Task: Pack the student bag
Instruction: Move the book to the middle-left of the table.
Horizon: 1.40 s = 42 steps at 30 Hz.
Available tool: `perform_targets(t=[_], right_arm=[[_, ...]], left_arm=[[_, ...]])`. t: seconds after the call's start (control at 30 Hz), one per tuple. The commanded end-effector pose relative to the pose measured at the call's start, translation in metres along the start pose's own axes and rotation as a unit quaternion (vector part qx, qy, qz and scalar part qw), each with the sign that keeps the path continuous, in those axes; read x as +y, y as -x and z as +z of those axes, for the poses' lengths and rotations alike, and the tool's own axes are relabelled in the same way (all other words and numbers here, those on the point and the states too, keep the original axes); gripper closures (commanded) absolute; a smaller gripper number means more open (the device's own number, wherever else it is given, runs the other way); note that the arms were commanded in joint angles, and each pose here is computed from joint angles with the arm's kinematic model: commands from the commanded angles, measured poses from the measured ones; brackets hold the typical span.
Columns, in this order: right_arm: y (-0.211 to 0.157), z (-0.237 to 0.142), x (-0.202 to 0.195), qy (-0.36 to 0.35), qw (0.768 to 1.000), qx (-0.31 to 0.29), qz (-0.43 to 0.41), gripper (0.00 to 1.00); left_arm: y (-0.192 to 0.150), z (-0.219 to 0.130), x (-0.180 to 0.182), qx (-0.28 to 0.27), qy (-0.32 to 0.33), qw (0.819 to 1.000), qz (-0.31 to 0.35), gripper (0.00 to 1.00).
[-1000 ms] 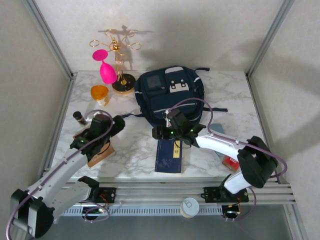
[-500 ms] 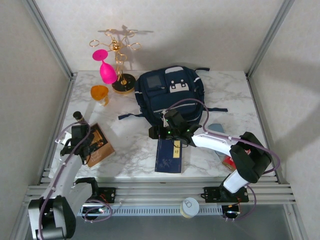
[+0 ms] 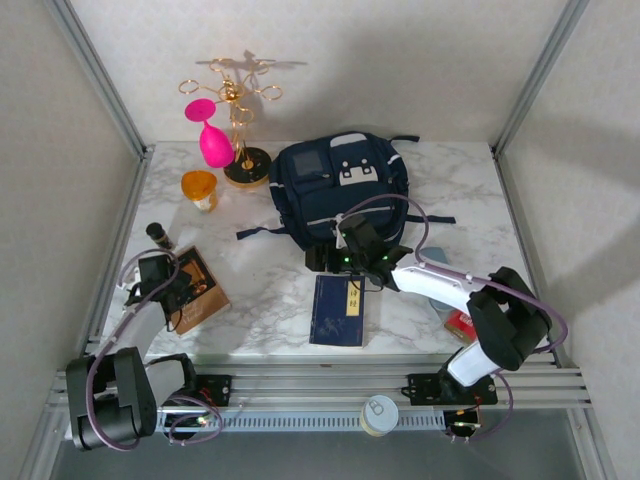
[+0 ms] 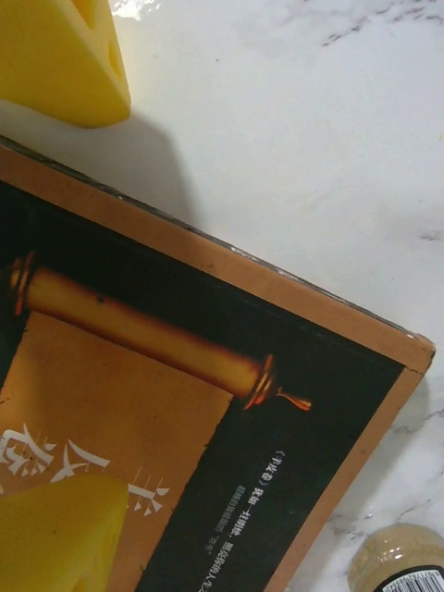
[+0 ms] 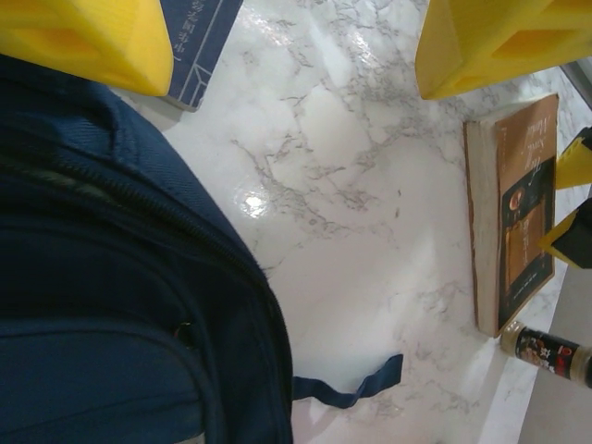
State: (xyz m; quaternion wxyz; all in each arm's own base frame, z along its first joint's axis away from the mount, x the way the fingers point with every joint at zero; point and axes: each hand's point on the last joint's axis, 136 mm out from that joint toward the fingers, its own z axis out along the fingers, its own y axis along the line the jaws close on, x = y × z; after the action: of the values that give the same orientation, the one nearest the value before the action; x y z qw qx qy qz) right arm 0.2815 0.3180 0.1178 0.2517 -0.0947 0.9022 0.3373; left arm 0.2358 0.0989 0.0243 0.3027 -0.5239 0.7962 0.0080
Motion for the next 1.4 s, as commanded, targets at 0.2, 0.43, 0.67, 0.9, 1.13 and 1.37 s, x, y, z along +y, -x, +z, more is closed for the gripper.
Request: perform_targets(t=[0.2,0.43,0.67,0.9,1.13,1.37], right_arm=[[0.003,-0.009,-0.011,-0.011,1.000,-0.007,0.015,0.29],[0.003,-0.006,-0.013,-0.011,1.000,-0.004,0.016,0.28],[-0.003,0.017,-0.001,0.017,0.999,0.032,0.016,0.28],[-0.002,0.063,0.037,0.029,0.998,0.056,-0.029,0.27],[0.007,0.118,0.061,0.027,0.995,0.067,-0.072,0.27],[0.011,0.164,0.074,0.041,0.992,0.087,-0.081,0.26]], left_arm=[[-0.055,-0.001,-0.040,0.071,-0.084,0.992,0.063,0.15],[-0.076,-0.012,-0.065,0.089,-0.116,0.983,0.107,0.23],[-0.088,-0.017,-0.083,0.096,-0.124,0.978,0.136,0.23],[-0.083,-0.024,-0.081,0.078,-0.140,0.982,0.104,0.23],[-0.081,-0.023,-0.077,0.075,-0.130,0.984,0.098,0.22],[-0.081,-0.021,-0.069,0.073,-0.114,0.987,0.085,0.23]])
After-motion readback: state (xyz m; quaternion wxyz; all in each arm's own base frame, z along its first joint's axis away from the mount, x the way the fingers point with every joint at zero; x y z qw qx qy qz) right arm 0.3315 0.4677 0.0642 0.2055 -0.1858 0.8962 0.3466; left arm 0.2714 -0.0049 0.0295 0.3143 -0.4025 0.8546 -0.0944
